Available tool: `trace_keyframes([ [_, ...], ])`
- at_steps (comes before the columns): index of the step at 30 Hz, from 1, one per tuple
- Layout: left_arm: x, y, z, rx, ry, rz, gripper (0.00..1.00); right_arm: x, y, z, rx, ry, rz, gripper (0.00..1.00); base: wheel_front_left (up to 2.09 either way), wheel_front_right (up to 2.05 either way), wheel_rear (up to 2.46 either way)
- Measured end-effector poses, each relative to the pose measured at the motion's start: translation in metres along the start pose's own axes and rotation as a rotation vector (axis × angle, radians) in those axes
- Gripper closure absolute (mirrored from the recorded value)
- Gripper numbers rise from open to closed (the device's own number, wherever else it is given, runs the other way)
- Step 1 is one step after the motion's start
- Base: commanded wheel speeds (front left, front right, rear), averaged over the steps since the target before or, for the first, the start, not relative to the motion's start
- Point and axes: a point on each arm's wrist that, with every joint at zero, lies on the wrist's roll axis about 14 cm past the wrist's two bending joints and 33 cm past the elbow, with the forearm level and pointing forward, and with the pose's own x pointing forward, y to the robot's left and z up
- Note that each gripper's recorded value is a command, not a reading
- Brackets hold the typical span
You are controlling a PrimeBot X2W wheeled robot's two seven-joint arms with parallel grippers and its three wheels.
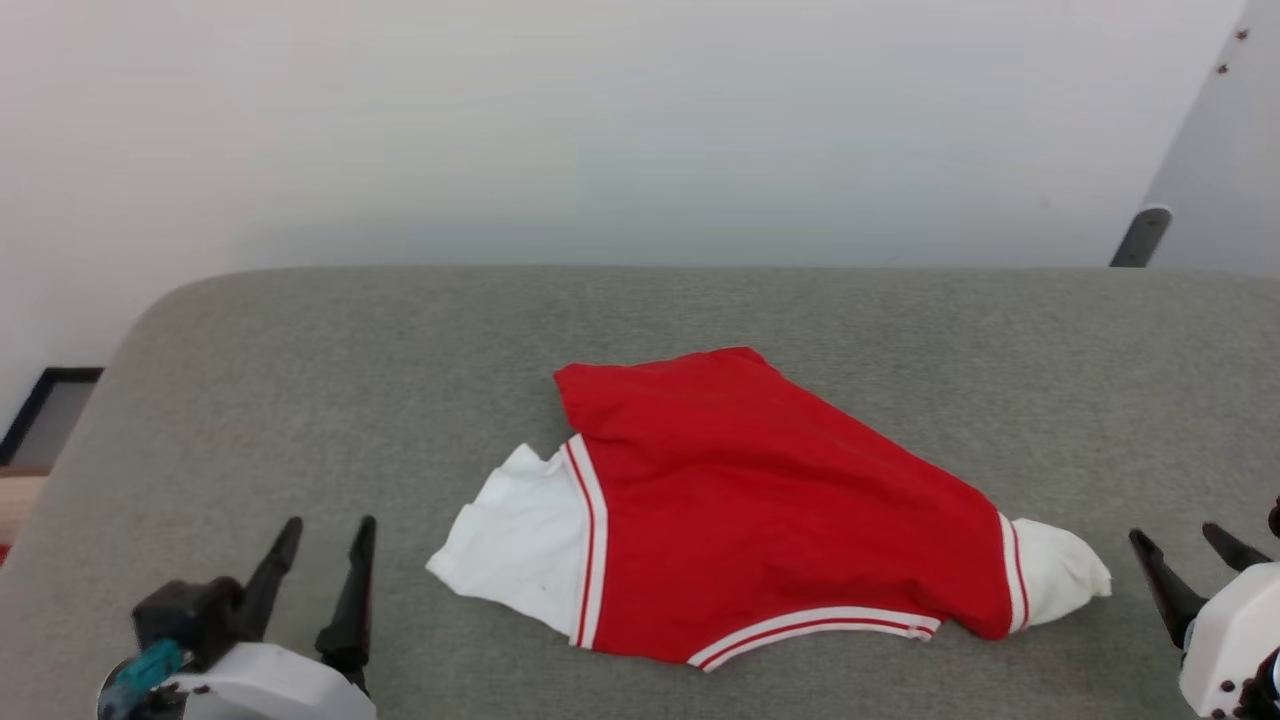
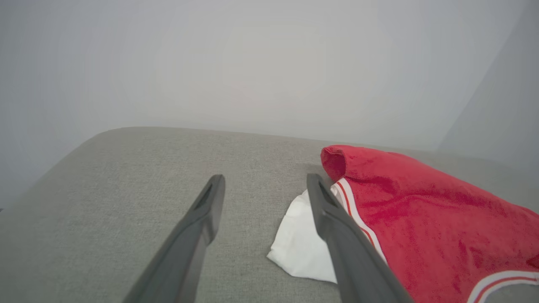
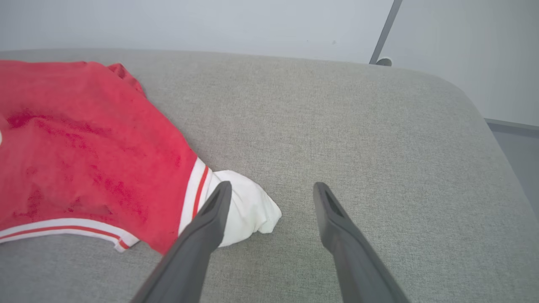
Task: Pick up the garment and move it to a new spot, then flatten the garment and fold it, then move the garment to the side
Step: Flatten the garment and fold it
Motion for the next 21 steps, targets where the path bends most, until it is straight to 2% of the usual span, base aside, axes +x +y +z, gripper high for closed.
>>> trace_keyframes([
  [10,0.023,-0.027,-0.035,0.094,0.274,-0.183,0.0,-0.038,-0.003,0.047,0.032,-0.341,-0.086,0.0,0.0,0.0,0.0],
  [16,0.038,-0.034,-0.061,0.105,0.429,-0.234,0.0,-0.06,-0.006,0.069,0.007,-0.517,-0.146,0.0,0.0,0.0,0.0],
  [21,0.044,-0.029,-0.092,0.112,0.585,-0.231,0.0,-0.067,-0.013,0.069,0.019,-0.579,-0.192,0.0,0.0,0.0,0.0],
])
